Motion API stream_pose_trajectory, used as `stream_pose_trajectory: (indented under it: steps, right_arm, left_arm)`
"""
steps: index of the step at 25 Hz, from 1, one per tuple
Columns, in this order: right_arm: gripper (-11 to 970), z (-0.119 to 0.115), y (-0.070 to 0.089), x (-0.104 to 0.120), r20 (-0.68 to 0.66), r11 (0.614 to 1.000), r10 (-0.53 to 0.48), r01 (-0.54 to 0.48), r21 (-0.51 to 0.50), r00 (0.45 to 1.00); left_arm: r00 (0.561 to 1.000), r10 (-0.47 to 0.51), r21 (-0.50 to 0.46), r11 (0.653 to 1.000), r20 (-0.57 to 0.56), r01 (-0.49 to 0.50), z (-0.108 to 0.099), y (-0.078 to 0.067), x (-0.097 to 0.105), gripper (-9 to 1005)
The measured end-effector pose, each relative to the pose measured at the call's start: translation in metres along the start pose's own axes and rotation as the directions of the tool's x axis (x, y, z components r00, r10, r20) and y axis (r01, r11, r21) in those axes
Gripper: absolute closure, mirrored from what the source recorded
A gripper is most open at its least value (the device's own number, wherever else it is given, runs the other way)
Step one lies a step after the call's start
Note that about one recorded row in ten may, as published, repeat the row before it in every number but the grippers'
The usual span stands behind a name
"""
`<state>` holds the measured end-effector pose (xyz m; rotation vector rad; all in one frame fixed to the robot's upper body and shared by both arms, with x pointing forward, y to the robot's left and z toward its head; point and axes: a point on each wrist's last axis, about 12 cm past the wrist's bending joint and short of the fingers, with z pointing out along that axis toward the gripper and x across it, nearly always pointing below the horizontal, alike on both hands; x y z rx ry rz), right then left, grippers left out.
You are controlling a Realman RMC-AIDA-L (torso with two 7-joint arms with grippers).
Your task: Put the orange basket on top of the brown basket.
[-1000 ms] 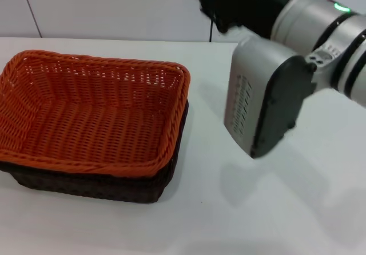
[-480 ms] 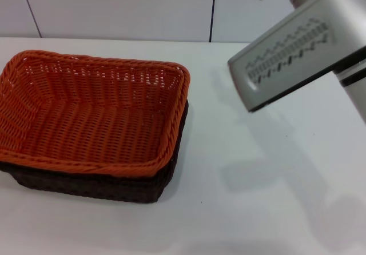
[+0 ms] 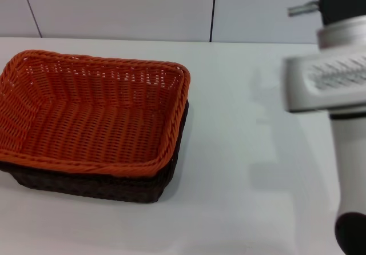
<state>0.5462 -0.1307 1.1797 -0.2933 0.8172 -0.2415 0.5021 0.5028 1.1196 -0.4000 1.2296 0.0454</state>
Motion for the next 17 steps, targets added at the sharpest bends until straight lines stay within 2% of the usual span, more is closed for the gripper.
stream_pose_trajectory:
  steps: [1,2,3,5,9,12,14,17]
  right_arm:
    - [518,-0.010,-0.009,0.008,0.015,0.993,0.109,-0.110,0.036,0.994]
    - [518,-0.014,-0.014,0.012,0.023,0.986,0.156,-0.157,0.048,0.987]
    - [518,-0.014,-0.014,0.012,0.023,0.986,0.156,-0.157,0.048,0.987]
    - [518,-0.023,-0.022,0.019,0.037,0.971,0.228,-0.230,0.061,0.973]
    - [518,-0.036,-0.029,0.028,0.015,0.970,0.230,-0.230,0.076,0.973]
    - [518,-0.043,-0.036,0.033,-0.033,0.966,0.233,-0.227,0.127,0.972]
    - [518,-0.046,-0.040,0.035,-0.062,0.960,0.245,-0.234,0.153,0.967]
    - [518,-0.044,-0.042,0.039,-0.138,0.960,0.263,-0.245,0.138,0.955]
  left_arm:
    - [1.000,0.001,0.001,1.000,-0.004,-0.001,-0.001,0.000,0.001,588]
    - [1.000,0.001,0.001,1.000,-0.004,-0.001,-0.001,0.000,0.001,588]
    - [1.000,0.001,0.000,1.000,-0.004,-0.001,-0.001,0.000,0.001,588]
    - [1.000,0.002,0.000,1.000,-0.006,-0.002,-0.001,0.001,0.001,588]
    - [1.000,0.004,0.003,1.000,-0.003,-0.004,-0.002,0.001,0.000,588]
    - [1.000,0.002,0.002,1.000,-0.004,-0.002,-0.003,0.001,0.001,588]
    - [1.000,-0.007,-0.006,1.000,-0.006,0.007,-0.005,0.001,0.003,588]
    - [1.000,-0.013,-0.008,1.000,-0.006,0.013,-0.006,-0.001,0.005,588]
